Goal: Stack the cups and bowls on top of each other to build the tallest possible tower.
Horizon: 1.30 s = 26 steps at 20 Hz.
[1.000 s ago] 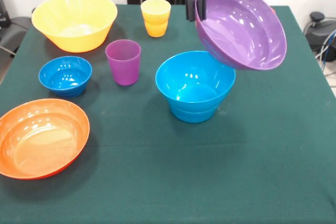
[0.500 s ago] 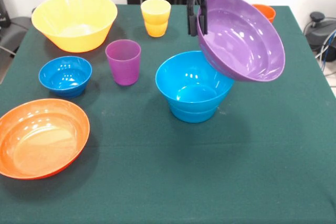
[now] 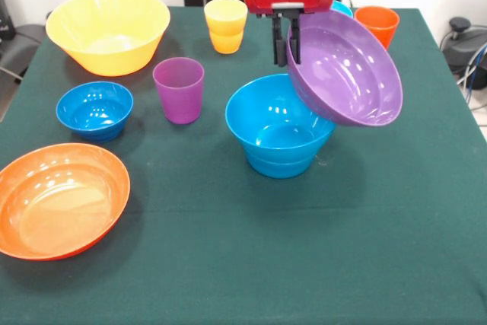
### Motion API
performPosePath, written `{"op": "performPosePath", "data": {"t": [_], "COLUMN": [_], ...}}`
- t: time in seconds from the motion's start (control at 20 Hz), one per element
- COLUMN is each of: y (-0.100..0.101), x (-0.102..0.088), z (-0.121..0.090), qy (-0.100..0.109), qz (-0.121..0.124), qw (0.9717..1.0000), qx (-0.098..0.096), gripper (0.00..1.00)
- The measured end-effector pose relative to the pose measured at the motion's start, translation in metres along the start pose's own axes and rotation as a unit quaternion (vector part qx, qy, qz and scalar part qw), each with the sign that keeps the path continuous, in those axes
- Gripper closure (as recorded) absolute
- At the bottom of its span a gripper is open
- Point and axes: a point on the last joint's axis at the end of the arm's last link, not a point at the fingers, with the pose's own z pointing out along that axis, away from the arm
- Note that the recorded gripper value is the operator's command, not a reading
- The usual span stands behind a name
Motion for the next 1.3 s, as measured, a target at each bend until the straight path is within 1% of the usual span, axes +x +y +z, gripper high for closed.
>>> {"op": "performPosePath", "data": {"t": [0.2,0.75,1.15,1.3], "y": [-0.002,-0.008,-0.025,-0.037], "x": [0.002,-0.006,-0.019,-0.025], "z": [0.004,0.004,-0.002,-0.005], "qy": [0.001,-0.006,-0.009,-0.013], "qz": [-0.007,-0.006,0.010,0.021], "qw": [1.0000,1.0000,0.9999,0.9996], "qx": [0.001,-0.001,-0.008,-0.012], "gripper": [1.00,1.00,1.00,1.00]}}
